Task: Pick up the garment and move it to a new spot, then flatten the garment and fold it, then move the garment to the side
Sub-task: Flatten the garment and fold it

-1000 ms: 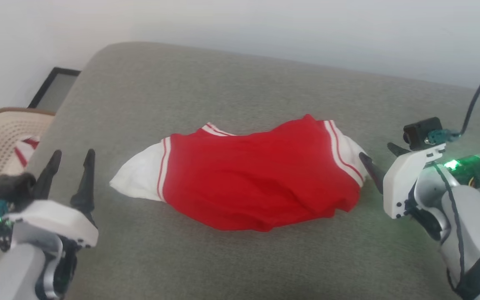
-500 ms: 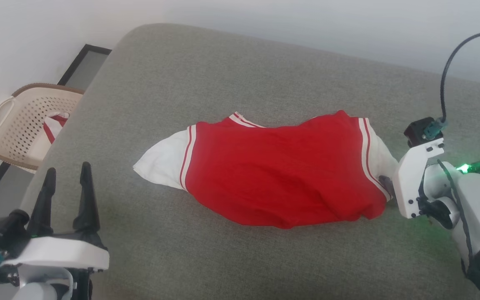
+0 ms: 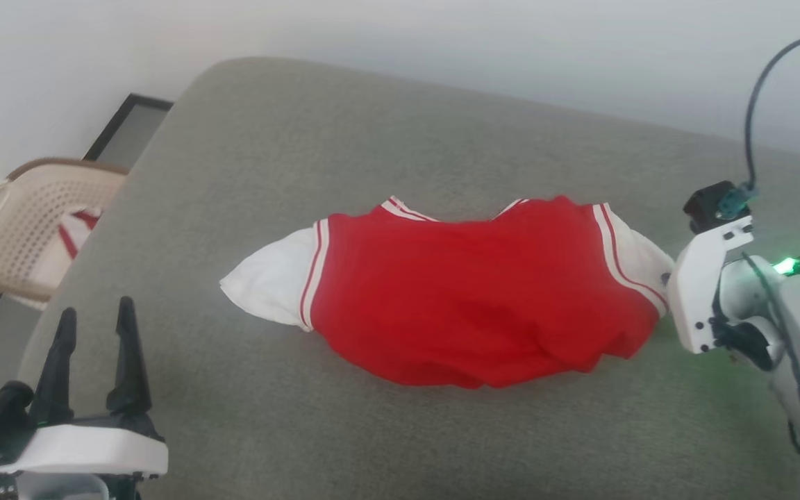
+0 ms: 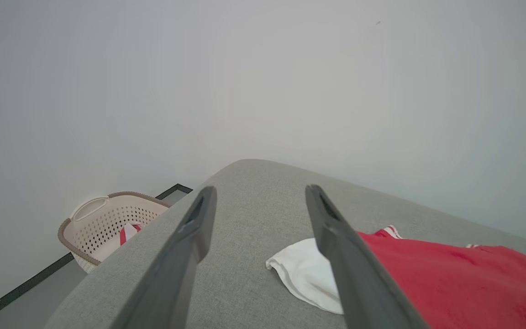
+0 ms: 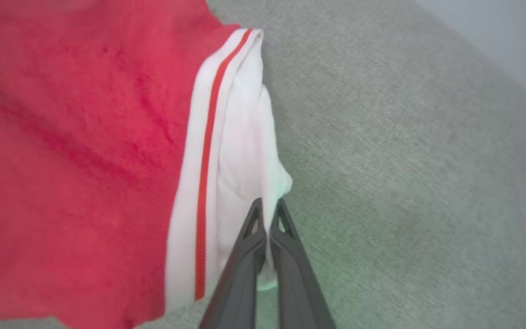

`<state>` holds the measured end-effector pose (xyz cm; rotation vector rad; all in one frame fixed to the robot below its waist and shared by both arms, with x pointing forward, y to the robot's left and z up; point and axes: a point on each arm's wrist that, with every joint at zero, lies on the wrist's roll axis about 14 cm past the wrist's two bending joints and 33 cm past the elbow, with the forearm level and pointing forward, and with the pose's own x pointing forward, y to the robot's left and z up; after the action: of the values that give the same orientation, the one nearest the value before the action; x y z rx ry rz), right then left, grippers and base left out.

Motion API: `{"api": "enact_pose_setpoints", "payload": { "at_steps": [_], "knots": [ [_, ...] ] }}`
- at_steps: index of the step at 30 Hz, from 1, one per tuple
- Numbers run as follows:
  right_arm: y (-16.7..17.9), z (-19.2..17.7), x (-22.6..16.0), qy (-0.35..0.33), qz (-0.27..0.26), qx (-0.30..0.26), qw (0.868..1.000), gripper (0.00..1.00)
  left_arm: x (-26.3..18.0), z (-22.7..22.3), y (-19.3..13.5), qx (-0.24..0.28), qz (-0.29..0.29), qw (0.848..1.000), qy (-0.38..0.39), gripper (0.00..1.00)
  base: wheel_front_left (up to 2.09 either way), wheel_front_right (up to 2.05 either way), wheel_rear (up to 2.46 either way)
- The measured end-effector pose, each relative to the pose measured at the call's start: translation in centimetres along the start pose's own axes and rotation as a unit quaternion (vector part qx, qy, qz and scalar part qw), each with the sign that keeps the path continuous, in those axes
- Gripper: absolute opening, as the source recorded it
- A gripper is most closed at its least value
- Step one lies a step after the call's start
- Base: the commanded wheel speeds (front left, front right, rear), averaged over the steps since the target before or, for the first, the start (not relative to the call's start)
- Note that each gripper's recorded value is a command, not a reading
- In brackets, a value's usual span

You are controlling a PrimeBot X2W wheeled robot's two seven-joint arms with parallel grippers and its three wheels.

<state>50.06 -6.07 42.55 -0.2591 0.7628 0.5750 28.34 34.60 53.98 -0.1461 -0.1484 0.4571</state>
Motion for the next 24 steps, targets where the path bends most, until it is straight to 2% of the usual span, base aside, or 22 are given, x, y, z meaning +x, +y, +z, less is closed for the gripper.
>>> {"api": "enact_pose_setpoints", "payload": {
  "at_steps": [8,13,18,24],
  "knots": [
    [-4.7,-0.3,-4.6,-0.032,-0.06,0.009,0.998,0.0,-0.1,0.3,-0.8,0.001,-0.025,1.0,-0.006,1.0,0.0,0.0,0.0],
    [-8.5,-1.8,-8.3,-0.035,-0.11,0.024,0.993,0.0,0.0,0.7,-1.6,0.0,-0.046,0.999,-0.01,1.0,0.0,0.0,0.0],
    [-11.3,-4.9,-11.4,-0.02,-0.149,0.054,0.987,0.0,0.2,0.7,-2.6,0.001,-0.065,0.998,-0.007,1.0,0.0,0.0,0.0],
    [-11.5,-10.5,-12.3,0.01,-0.158,0.117,0.981,0.0,0.7,0.6,-3.6,0.0,-0.08,0.997,-0.004,1.0,0.0,0.0,0.0]
  ]
}}
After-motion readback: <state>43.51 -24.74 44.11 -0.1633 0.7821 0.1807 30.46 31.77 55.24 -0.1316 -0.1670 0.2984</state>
